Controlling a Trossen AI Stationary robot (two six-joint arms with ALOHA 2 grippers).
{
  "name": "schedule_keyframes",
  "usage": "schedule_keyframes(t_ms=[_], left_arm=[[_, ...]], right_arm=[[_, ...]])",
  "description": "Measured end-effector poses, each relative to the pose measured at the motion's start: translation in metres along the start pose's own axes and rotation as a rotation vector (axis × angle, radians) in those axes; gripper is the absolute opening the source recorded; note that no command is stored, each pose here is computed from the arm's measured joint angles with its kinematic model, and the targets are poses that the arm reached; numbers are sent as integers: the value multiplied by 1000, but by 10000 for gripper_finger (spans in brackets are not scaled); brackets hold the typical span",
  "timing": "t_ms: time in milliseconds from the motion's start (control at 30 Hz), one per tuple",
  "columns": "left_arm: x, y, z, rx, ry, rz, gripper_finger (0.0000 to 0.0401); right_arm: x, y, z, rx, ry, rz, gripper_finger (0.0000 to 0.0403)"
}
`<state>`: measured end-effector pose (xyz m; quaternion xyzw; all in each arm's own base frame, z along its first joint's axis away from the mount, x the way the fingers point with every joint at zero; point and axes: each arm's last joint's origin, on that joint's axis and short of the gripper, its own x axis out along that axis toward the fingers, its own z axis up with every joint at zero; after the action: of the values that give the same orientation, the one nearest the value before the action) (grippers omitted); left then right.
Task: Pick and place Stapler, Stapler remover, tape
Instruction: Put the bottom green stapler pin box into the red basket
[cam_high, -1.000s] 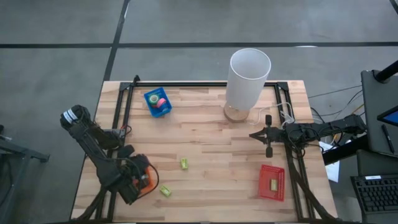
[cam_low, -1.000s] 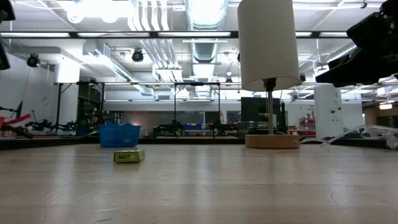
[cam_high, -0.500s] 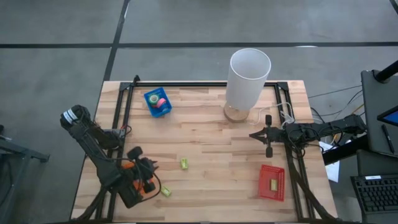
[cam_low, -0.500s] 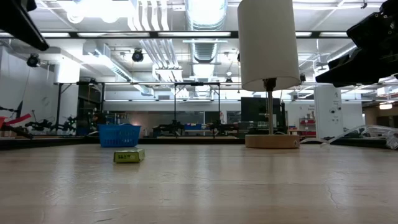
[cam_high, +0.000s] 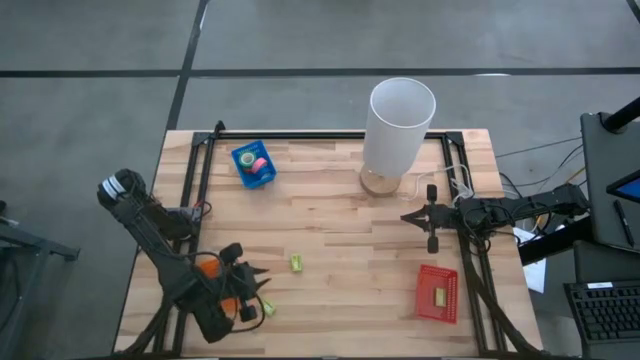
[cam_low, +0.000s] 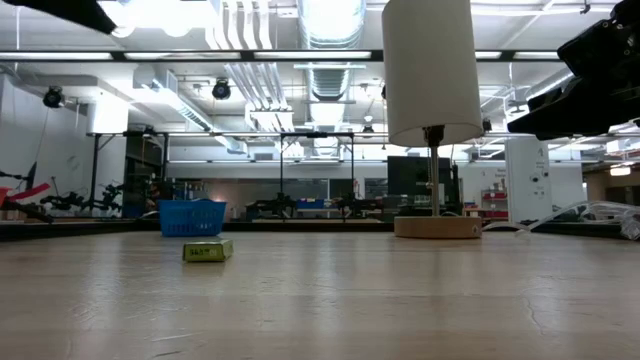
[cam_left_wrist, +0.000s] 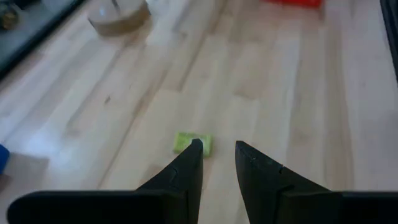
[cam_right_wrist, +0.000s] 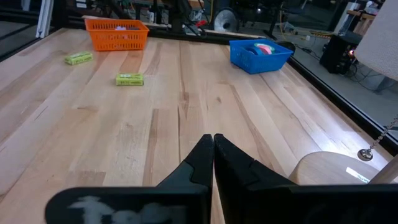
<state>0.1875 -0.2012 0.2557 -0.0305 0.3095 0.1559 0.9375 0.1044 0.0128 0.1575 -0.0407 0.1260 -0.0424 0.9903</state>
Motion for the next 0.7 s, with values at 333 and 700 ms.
schedule_keyframes(t_ms=[333, 700], left_arm=[[39, 4, 2, -40, 107, 57, 111], [58, 0, 3, 38, 20, 34, 154]], right_arm=[[0, 0, 0, 0, 0, 0, 9], [0, 0, 0, 0, 0, 0, 9]])
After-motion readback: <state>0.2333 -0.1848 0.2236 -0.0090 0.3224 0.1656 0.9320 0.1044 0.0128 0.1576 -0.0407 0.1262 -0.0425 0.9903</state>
